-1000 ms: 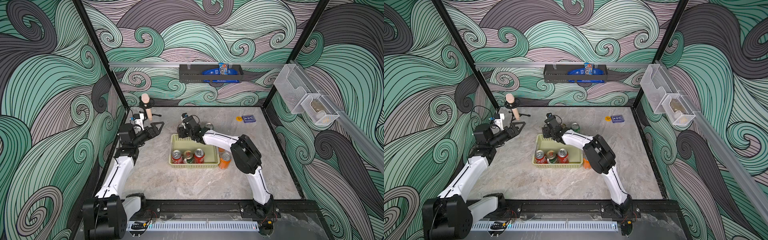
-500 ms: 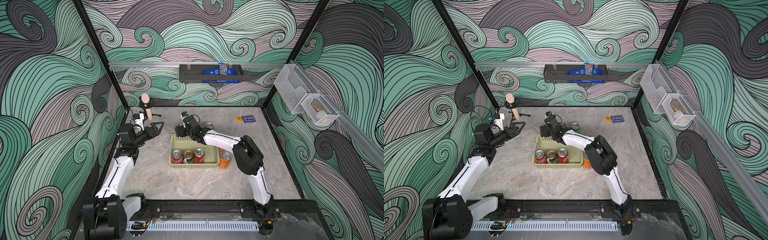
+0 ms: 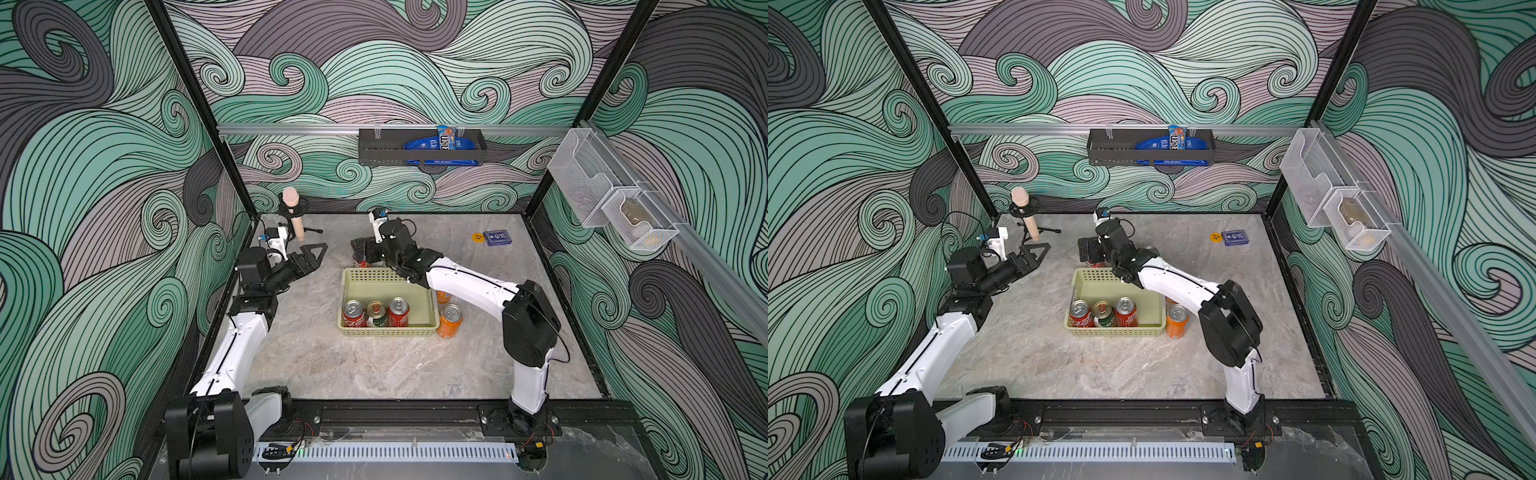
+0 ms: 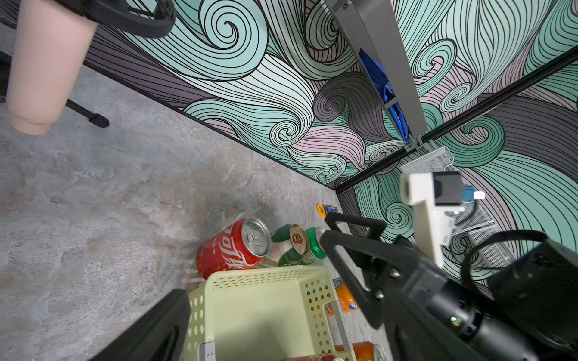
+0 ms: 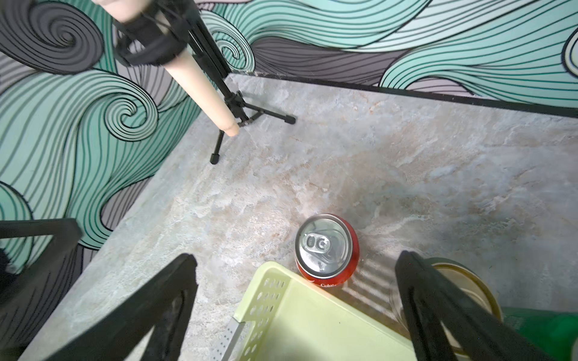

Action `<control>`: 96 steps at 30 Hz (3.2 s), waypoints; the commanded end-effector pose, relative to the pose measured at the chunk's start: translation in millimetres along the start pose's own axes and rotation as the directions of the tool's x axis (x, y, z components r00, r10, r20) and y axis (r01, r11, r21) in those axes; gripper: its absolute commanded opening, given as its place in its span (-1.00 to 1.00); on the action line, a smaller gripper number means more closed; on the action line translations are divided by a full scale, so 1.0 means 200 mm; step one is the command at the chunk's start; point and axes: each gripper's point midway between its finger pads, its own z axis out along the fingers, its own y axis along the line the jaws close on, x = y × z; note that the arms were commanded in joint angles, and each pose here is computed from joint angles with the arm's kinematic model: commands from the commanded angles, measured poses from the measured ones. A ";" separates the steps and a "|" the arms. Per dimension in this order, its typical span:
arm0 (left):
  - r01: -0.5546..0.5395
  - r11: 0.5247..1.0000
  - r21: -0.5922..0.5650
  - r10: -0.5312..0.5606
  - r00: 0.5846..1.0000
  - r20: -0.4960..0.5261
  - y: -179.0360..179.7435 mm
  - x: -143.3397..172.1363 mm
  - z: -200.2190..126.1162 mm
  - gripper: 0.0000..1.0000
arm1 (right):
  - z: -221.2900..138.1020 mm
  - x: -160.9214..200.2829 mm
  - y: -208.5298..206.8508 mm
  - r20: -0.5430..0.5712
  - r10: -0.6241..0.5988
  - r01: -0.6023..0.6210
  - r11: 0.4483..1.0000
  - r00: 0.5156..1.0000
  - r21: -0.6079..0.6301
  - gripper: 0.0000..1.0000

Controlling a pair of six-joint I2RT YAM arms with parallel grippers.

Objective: Take out the drinks from the basket
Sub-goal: Place the drink at the center of the board, then pick up the drink from the basket.

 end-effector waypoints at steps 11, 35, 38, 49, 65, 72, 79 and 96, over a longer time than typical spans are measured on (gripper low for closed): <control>-0.017 1.000 0.010 0.018 1.000 -0.021 -0.01 0.03 0.01 0.97 | -0.52 -0.01 0.03 0.029 -0.056 0.060 0.990 0.998 -0.125 1.00; -0.048 0.999 -0.015 0.047 0.996 -0.078 -0.03 0.11 0.07 0.97 | -0.61 0.80 -0.17 -0.399 -0.181 0.122 0.978 0.899 -0.169 0.95; -0.055 0.998 -0.020 0.053 0.996 -0.078 -0.04 0.10 0.06 0.97 | -0.61 0.83 -0.17 -0.415 -0.185 0.120 0.977 0.891 -0.177 0.95; -0.058 0.998 -0.024 0.056 0.996 -0.076 -0.03 0.10 0.07 0.97 | -0.60 0.94 -0.23 -0.462 -0.195 0.140 0.979 0.865 -0.149 0.94; -0.055 0.998 -0.026 0.052 0.996 -0.077 -0.03 0.10 0.07 0.97 | -0.49 1.04 -0.25 -0.506 -0.219 0.181 0.976 0.834 -0.124 0.84; -0.054 0.998 -0.020 0.052 0.995 -0.080 -0.04 0.11 0.07 0.97 | -0.47 1.02 -0.24 -0.457 -0.198 0.161 0.980 0.867 -0.118 0.69; -0.053 0.998 -0.019 0.051 0.996 -0.080 -0.04 0.11 0.07 0.97 | -0.46 1.01 -0.23 -0.435 -0.183 0.142 0.982 0.881 -0.127 0.43; -0.091 0.996 -0.023 0.090 0.995 -0.054 -0.08 0.10 0.05 0.96 | -0.66 0.74 -0.19 -0.264 -0.136 0.105 0.987 0.955 -0.125 0.11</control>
